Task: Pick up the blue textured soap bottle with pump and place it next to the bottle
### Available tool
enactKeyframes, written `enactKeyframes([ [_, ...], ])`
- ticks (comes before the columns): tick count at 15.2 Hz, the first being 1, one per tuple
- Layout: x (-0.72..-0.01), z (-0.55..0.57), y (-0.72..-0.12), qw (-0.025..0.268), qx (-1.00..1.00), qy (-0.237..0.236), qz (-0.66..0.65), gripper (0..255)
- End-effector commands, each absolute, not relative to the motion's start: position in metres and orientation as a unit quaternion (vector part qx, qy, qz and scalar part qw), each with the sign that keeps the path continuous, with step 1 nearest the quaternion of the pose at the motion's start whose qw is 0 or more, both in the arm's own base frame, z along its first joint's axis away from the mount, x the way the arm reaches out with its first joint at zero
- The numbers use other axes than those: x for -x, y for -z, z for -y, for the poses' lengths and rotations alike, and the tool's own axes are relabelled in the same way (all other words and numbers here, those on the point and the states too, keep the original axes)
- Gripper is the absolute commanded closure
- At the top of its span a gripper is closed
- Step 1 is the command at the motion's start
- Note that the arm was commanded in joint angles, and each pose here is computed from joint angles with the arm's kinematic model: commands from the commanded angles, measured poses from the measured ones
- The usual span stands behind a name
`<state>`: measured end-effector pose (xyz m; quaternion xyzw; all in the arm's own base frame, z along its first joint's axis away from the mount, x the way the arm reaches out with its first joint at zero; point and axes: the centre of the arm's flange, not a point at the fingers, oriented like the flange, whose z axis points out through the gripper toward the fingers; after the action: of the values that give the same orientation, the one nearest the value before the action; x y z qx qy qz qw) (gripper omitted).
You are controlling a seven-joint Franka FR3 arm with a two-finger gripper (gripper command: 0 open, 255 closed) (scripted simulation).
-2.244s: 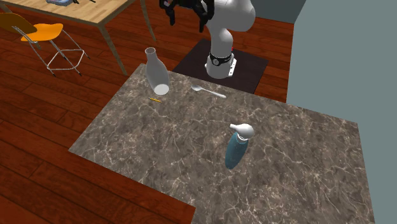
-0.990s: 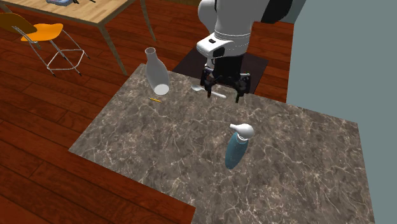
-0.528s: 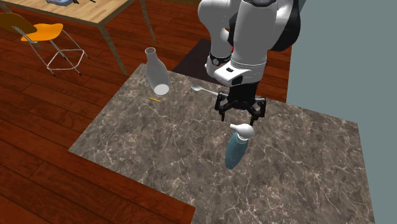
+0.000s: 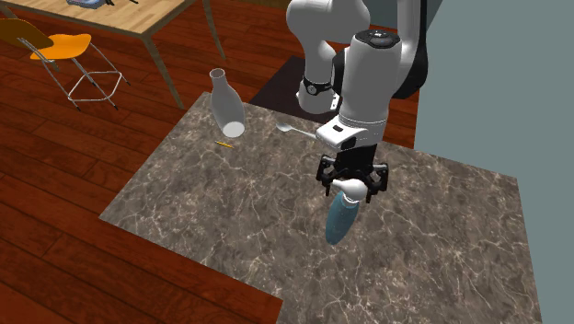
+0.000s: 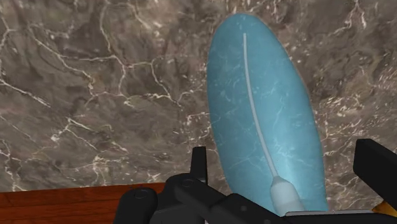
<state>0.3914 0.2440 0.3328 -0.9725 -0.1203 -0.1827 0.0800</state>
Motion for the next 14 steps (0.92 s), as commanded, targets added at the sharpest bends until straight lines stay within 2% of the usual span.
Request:
enactKeyframes([
  [1, -0.3960, -0.2461, -0.3198, 0.080, 0.972, 0.183, 0.120, 0],
  [9, -0.3960, -0.2461, -0.3199, 0.080, 0.972, 0.183, 0.120, 0],
  [10, -0.3960, -0.2461, -0.3199, 0.080, 0.972, 0.183, 0.120, 255],
  [14, -0.3961, -0.2461, -0.3198, 0.080, 0.972, 0.183, 0.120, 255],
])
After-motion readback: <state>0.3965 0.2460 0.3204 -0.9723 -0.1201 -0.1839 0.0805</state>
